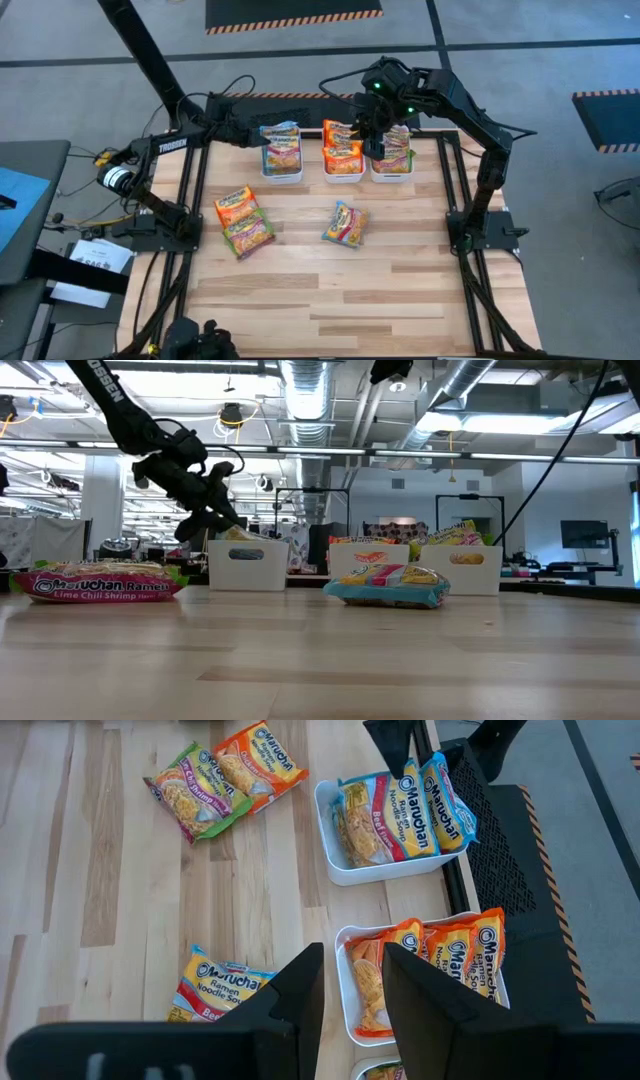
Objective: Sort Maruchan noodles
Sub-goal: Put the blue noodle pack into the left white bin, then put the orange noodle pack into the middle white bin
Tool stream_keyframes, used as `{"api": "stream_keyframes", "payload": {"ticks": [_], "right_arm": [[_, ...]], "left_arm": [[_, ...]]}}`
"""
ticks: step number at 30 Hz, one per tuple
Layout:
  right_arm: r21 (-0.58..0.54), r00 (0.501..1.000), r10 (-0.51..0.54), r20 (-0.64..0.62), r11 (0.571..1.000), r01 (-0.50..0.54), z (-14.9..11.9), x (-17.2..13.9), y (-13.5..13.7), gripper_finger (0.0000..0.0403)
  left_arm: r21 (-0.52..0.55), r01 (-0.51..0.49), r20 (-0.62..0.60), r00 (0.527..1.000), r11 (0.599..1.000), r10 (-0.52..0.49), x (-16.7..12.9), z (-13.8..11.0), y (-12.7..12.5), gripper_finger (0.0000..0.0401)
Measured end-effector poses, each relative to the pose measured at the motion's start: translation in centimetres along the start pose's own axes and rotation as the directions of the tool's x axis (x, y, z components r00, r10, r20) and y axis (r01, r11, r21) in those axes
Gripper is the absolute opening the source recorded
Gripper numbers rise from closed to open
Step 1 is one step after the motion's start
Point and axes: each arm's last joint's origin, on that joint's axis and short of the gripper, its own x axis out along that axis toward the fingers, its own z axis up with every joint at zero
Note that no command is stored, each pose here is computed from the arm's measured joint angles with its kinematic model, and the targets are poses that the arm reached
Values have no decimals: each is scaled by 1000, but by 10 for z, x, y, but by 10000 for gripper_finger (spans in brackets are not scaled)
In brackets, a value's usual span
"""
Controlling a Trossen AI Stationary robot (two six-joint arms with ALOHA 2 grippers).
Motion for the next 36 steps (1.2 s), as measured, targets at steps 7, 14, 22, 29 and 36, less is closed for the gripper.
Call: {"api": "stream_keyframes", "payload": {"ticks": [7, 14, 22, 29, 36], "right_arm": [[0, 1000, 0, -1, 1000, 0, 0, 0, 0, 129], [-33, 1000, 0, -10, 999, 0, -1, 0, -1, 129], [-76, 999, -38, -8, 996, 37, 0, 0, -3, 129], [-42, 999, -49, -18, 998, 48, -1, 0, -2, 129], [42, 998, -17, -62, 999, 19, -3, 7, 8, 129]], "left_arm": [[-49, -27, 36, 999, 998, 28, -11, 6, 13, 77], [-161, 54, 28, 998, 985, -50, -18, 9, 18, 77], [-102, 258, 6, 966, 961, -258, -26, 37, -10, 77], [49, 358, 40, 932, 932, -360, -51, 57, -61, 77], [155, 417, 32, 904, 895, -427, -79, 45, -108, 77]]}}
